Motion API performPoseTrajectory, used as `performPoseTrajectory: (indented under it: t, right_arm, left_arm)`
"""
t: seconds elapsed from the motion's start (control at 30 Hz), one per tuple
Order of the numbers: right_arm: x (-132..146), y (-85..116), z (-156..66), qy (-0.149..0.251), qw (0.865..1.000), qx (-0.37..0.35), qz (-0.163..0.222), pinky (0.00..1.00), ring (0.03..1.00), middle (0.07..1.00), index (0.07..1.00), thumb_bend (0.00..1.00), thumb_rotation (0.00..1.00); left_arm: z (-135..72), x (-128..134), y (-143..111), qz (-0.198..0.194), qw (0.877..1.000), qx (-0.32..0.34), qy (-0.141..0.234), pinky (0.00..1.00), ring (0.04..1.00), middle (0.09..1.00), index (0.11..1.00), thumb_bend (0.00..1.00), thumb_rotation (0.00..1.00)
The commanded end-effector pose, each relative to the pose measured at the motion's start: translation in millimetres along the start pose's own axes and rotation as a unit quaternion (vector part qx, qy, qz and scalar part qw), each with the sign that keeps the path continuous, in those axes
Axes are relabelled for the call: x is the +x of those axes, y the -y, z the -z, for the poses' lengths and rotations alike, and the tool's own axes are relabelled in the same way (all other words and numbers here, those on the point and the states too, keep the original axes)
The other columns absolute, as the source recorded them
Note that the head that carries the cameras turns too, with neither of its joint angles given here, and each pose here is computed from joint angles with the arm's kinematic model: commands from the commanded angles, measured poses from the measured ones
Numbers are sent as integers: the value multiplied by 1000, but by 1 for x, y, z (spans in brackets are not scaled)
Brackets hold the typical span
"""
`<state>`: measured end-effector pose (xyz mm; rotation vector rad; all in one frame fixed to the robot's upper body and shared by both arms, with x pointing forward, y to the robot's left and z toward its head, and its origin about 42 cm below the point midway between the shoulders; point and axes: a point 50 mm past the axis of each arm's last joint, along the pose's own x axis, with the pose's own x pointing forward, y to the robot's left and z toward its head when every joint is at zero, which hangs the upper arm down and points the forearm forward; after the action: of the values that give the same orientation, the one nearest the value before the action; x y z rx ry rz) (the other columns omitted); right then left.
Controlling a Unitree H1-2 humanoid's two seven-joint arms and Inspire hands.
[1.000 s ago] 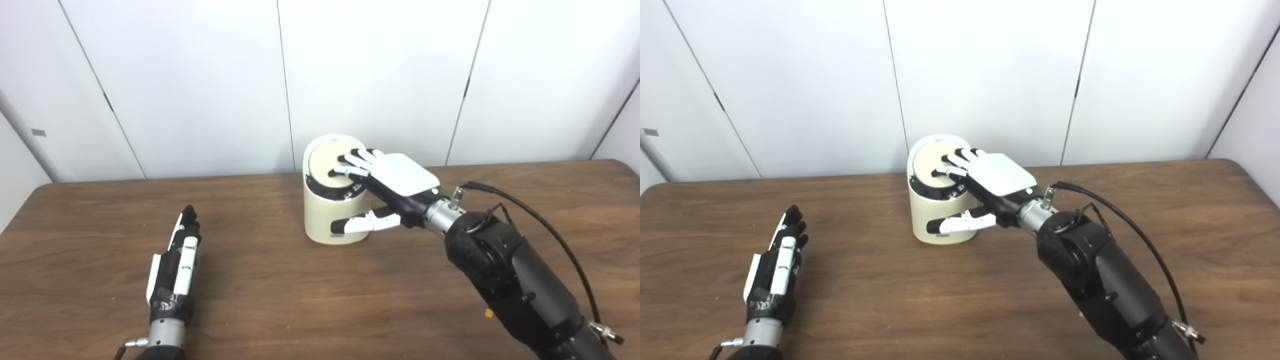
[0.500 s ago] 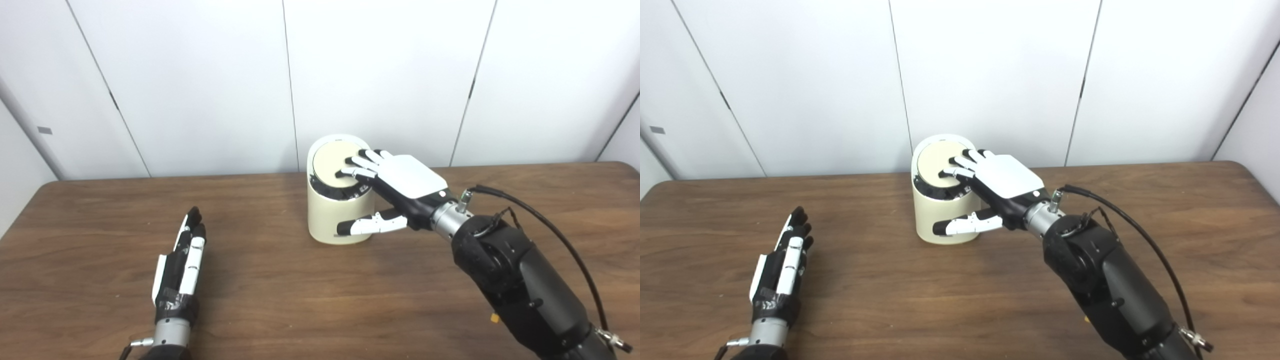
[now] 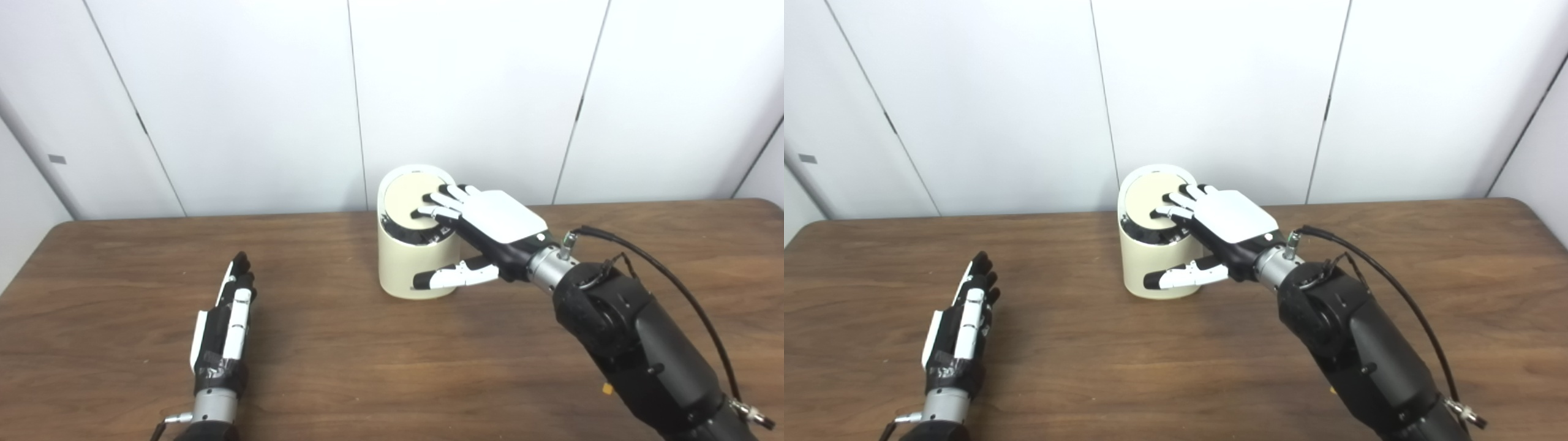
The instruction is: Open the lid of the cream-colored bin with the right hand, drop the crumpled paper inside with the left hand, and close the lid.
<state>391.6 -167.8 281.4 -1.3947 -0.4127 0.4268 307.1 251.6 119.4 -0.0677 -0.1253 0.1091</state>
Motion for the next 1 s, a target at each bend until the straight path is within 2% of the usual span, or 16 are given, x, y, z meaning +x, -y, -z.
performPoseTrajectory:
  t: [0.0,0.23,0.4,0.6,0.73,0.97]
  right_arm:
    - [2,5,7,-16,999,-23,-24,1000,1000,934,836,722,1000]
    - [3,2,9,-34,997,-39,-54,1000,1000,908,817,737,1000]
    - [2,4,9,-34,998,-34,-46,1000,1000,927,838,731,1000]
    - [0,13,8,-20,1000,-3,18,1000,1000,952,887,696,1000]
    - [0,18,7,-14,998,16,55,1000,1000,973,925,667,1000]
    - [-1,32,10,-17,990,49,129,1000,1000,999,989,623,1000]
  left_arm:
    - [14,-14,14,-3,999,-36,-15,1000,1000,1000,1000,471,874]
    - [12,-14,14,-5,999,-30,-10,994,1000,1000,1000,470,916]
    - [14,-13,13,-4,999,-32,-10,997,1000,1000,1000,480,896]
    - [12,-13,13,-4,999,-29,-13,1000,1000,1000,1000,469,889]
    - [14,-13,12,-7,999,-33,-16,999,1000,1000,1000,451,840]
    - [15,-13,12,2,999,-42,-22,1000,1000,1000,1000,429,789]
